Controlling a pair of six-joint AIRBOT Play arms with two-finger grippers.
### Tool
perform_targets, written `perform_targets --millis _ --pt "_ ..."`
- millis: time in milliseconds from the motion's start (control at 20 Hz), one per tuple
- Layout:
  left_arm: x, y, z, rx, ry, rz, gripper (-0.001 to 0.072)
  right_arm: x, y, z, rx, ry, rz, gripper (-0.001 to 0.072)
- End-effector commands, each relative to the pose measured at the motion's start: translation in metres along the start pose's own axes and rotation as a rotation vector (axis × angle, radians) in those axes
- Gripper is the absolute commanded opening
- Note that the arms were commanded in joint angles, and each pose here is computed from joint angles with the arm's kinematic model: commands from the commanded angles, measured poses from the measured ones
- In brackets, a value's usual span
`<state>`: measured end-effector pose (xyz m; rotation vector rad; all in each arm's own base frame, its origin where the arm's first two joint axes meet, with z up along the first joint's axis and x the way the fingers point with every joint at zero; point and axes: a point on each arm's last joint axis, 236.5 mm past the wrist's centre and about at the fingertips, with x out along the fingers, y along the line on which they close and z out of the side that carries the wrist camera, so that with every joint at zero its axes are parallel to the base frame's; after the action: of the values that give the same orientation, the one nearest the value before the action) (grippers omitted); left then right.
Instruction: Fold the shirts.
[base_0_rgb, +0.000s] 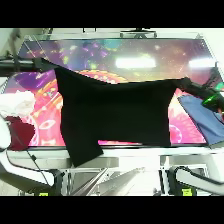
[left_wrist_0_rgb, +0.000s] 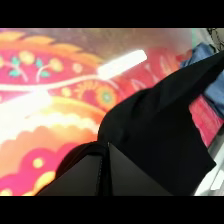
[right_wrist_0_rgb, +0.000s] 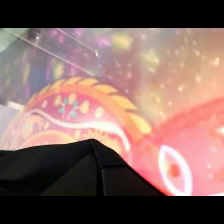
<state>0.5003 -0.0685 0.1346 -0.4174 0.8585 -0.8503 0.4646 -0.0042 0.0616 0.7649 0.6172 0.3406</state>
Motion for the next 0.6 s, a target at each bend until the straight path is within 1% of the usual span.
perform_targets --millis 0,100,200,250,400,550 --pt "0.042 0.093 -0.028 -0.159 0.019 0.054 0.0031 0.056 -0.068 -0.022 0.132 0.014 -0.005 0.0017" --pt "0.053 0.127 -0.034 -0.207 -0.010 0.084 0.0031 0.074 -0.083 -0.011 0.162 -0.022 0.016 0.0016" --pt "0.063 0.144 -0.033 -0.204 -0.048 0.089 0.0032 0.088 -0.088 0.005 0.181 -0.053 0.039 0.0016" --pt "0.066 0.146 -0.027 -0.198 -0.077 0.075 0.0032 0.094 -0.086 0.013 0.176 -0.062 0.053 0.0016" --pt "0.058 0.149 -0.005 -0.163 -0.148 0.100 0.0032 0.104 -0.071 0.037 0.157 -0.080 0.112 0.0016" --pt "0.046 0.121 -0.001 -0.122 -0.098 0.023 0.0032 0.101 -0.059 0.041 0.142 -0.064 0.164 0.0017"
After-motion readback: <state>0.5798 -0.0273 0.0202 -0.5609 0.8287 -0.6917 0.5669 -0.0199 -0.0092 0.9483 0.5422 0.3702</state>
